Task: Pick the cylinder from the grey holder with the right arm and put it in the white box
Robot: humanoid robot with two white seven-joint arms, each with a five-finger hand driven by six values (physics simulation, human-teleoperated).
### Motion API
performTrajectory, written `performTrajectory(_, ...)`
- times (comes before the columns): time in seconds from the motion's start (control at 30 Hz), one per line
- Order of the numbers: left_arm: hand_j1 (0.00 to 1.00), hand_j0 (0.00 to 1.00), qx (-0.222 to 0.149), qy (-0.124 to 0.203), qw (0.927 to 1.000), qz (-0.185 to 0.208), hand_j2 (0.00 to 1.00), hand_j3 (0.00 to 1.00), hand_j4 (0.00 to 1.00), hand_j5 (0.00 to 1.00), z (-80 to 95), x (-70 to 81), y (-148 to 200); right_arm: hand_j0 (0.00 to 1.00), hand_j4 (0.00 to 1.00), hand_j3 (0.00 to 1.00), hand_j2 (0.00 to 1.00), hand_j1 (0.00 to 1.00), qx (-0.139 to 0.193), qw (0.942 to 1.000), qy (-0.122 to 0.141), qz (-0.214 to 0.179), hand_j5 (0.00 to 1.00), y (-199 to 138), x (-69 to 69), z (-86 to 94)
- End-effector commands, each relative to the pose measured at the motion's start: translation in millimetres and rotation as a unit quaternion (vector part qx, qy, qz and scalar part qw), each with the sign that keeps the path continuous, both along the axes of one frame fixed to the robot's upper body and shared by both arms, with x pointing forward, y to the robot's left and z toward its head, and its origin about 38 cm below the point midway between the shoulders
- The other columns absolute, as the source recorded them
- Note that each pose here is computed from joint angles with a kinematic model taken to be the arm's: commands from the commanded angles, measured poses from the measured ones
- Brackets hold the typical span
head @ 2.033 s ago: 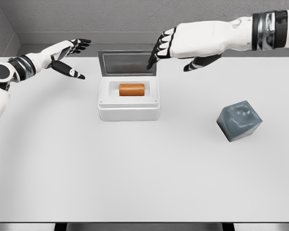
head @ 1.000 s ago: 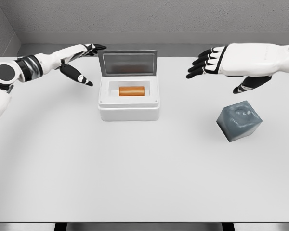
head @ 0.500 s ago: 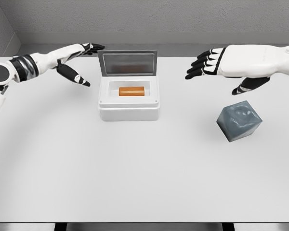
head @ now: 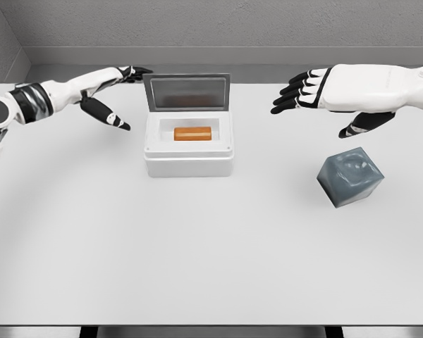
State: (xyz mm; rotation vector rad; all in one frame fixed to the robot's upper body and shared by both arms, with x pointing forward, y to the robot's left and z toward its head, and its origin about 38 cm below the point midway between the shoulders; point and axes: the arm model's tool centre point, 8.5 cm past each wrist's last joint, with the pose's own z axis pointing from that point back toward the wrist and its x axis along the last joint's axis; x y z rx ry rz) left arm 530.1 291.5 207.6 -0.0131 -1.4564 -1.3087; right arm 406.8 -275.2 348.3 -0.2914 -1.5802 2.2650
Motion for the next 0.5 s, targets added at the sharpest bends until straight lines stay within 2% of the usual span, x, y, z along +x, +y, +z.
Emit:
performTrajectory(0.0,1.00,1.00,-0.007,-0.002,1.0000,-0.002,1.00,1.00,1.00,1.00,3.3,-0.8,0,1.00,1.00,1.00,1.00,1.00,0.003,1.0000,0.001,-0.001,1.00,0,0.3,0.9)
performTrajectory(0.47,1.00,1.00,-0.011,-0.009,0.9999,-0.010,1.00,1.00,1.00,1.00,10.5,-15.4,12,1.00,1.00,1.00,1.00,1.00,0.005,1.0000,0.001,0.003,1.00,4,0.7,0.4)
